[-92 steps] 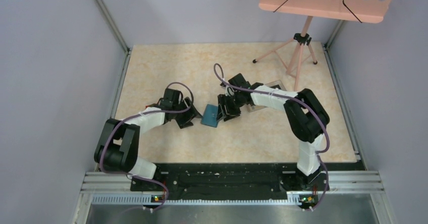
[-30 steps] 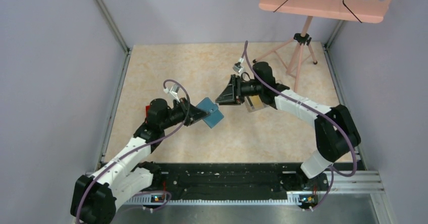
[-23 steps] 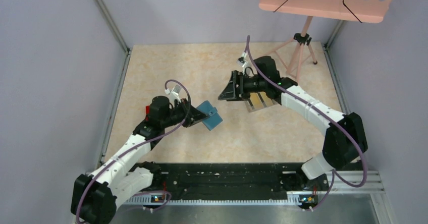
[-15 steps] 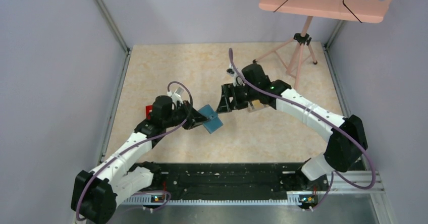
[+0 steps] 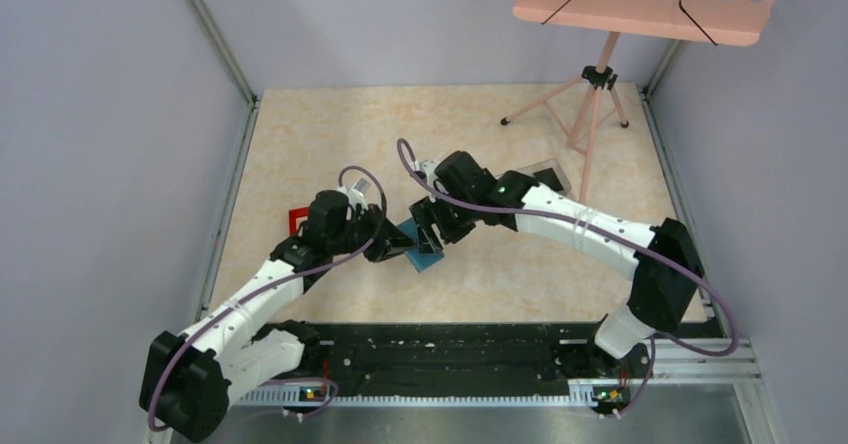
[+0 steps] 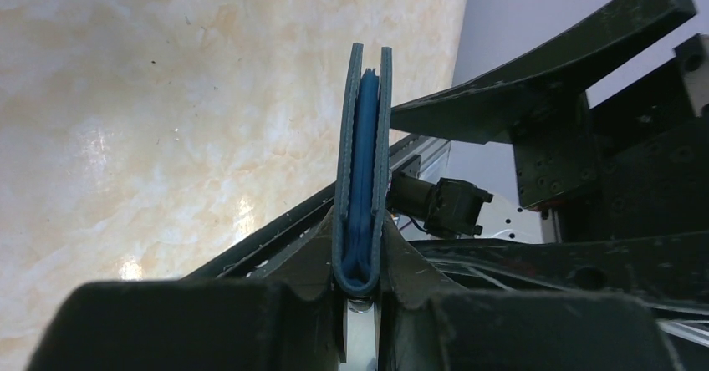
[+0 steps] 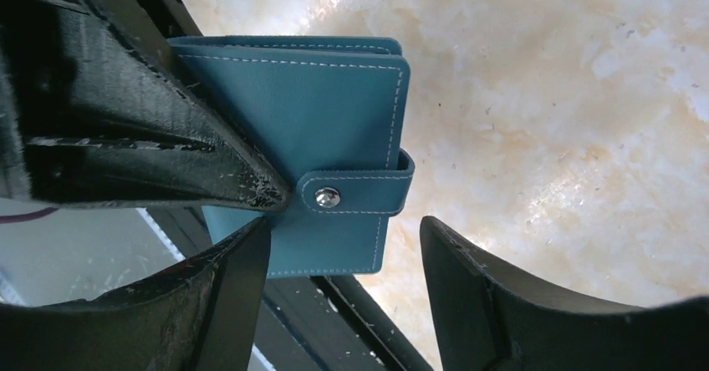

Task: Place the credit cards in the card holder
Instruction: Pick up the card holder from the center of the board, then open the card holder.

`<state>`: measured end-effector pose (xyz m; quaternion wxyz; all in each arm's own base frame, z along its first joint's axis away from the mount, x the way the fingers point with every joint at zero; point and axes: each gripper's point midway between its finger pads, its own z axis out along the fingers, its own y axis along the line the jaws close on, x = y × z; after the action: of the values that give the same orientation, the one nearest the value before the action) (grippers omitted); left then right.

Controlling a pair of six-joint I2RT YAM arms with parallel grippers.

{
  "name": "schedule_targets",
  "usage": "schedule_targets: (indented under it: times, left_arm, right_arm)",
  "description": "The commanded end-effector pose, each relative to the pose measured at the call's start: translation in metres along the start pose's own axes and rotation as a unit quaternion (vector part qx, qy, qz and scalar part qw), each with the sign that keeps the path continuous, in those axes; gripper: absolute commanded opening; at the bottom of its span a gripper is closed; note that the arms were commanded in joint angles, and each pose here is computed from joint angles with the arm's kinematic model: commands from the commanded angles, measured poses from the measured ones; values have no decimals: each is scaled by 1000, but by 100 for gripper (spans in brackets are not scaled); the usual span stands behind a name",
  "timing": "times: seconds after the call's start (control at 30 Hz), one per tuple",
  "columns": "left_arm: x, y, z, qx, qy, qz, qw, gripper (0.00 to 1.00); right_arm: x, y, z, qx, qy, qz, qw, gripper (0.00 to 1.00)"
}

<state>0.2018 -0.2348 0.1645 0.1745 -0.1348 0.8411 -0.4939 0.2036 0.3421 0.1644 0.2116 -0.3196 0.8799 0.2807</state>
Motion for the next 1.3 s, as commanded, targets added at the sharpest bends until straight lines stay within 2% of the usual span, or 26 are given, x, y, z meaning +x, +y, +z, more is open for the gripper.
schedule_targets:
  times: [0.0, 0.53, 0.9, 1.27]
  left_arm:
    - [-4, -28, -1, 35, 2, 17, 999, 0]
    - [10, -37, 0, 60, 29, 20, 998, 0]
    - [34, -23, 9, 33, 78, 17, 996, 0]
    - [46, -23, 10, 33, 99, 22, 994, 0]
  right_arm:
    - [-12, 0, 6, 32, -12, -29, 999, 63]
    - [-14, -38, 11, 142, -16, -30, 989, 28]
    - [-39, -31, -2, 140, -61, -13, 988, 26]
    - [-42, -64, -12, 166, -69, 28, 983, 25]
